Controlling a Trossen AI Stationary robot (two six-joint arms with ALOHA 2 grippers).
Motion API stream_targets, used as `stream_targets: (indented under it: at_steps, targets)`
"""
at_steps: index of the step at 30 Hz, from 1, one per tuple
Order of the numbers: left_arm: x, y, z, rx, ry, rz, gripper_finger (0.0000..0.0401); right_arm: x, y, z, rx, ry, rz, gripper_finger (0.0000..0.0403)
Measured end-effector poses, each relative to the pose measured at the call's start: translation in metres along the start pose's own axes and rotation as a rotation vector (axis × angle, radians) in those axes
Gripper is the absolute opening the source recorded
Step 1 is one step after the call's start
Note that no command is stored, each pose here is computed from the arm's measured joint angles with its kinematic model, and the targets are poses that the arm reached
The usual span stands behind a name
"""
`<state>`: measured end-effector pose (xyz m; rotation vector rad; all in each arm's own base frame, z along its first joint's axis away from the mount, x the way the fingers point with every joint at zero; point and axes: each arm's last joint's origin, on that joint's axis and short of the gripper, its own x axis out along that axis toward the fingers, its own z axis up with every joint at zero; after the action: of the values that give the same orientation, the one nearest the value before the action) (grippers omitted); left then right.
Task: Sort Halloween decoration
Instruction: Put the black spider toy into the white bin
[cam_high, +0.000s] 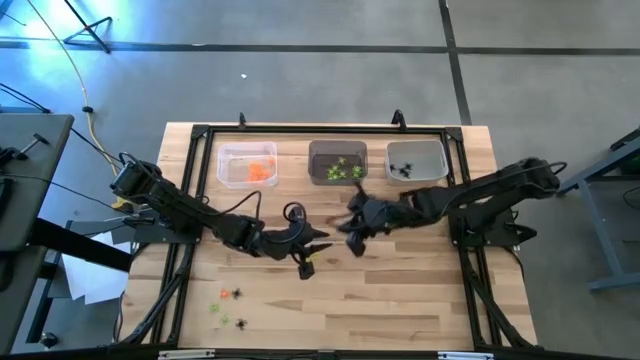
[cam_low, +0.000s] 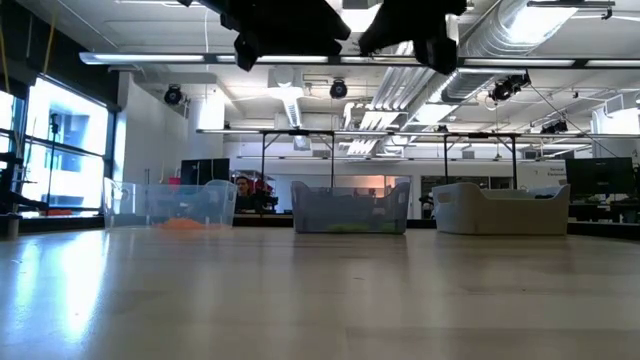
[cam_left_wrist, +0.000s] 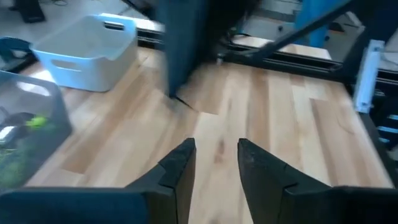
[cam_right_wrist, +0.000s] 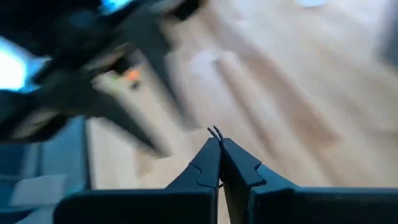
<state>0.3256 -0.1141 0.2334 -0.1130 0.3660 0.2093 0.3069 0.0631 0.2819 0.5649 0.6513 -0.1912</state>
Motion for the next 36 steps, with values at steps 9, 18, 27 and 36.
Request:
stream_targets:
  at_steps: [9,18,27,36]
  targets:
    - [0.000,-0.002,-0.004,-0.065,0.069,-0.103,0.0109,-0.095,-0.075,0.020,0.097,0.018,-0.367,0.0000]
    - [0.000,-0.002,-0.006,-0.080,0.087,-0.107,0.0109,-0.170,-0.139,0.006,0.389,0.046,-0.729,0.0000]
    - [0.000,-0.002,-0.006,-0.074,0.090,-0.104,0.0108,-0.134,-0.185,-0.012,0.398,0.092,-0.784,0.0000]
    - [0.000,-0.002,-0.006,-0.071,0.095,-0.102,0.0108,-0.103,-0.246,-0.037,0.511,-0.047,-0.698,0.0000]
